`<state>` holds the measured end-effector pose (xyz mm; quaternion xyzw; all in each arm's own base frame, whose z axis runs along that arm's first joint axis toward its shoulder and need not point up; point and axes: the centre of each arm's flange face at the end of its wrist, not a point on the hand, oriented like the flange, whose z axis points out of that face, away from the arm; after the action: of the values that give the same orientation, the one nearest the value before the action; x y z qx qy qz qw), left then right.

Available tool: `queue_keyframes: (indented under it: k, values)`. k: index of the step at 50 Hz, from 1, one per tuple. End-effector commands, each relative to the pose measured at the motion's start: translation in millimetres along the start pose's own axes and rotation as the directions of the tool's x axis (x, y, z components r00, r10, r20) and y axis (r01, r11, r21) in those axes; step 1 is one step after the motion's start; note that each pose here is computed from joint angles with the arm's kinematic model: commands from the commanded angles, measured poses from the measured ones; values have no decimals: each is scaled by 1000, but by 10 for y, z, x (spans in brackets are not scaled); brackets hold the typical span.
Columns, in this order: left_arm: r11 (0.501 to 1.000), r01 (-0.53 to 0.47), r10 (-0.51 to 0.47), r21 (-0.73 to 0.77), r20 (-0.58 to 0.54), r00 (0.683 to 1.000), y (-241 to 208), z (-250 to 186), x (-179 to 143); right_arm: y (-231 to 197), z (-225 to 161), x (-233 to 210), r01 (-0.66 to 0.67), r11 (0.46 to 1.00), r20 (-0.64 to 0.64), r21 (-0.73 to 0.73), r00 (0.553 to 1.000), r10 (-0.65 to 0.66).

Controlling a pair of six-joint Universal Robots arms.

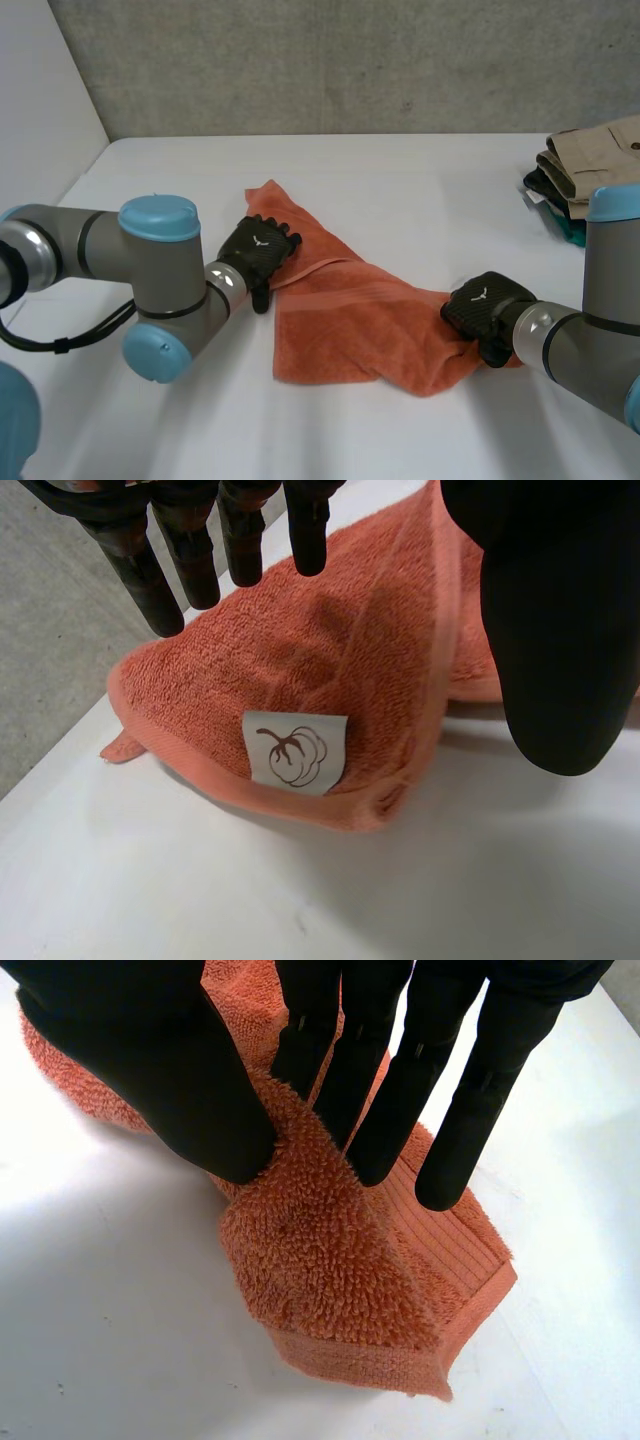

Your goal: Fold the laundry.

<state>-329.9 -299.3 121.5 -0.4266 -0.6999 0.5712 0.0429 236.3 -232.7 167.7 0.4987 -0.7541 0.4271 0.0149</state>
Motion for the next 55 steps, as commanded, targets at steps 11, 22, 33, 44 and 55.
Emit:
queue_keyframes:
  k: [11,22,33,44,55]
  values:
    - [997,-66,65,38,44,997,128,404,-108,36,26,46,-8,1000,-20,2,1000,8]
    - [989,-106,92,102,131,987,45,539,-252,61,47,104,-19,1000,-35,5,999,19]
    - [965,-74,-22,253,359,933,-300,435,-666,51,54,148,-20,1000,-56,20,998,21]
    - [976,-136,89,169,262,961,-104,421,-411,55,53,117,-18,1000,-50,21,999,19]
    - [994,-93,79,63,198,977,-28,174,-359,68,68,135,-19,1000,-54,18,998,20]
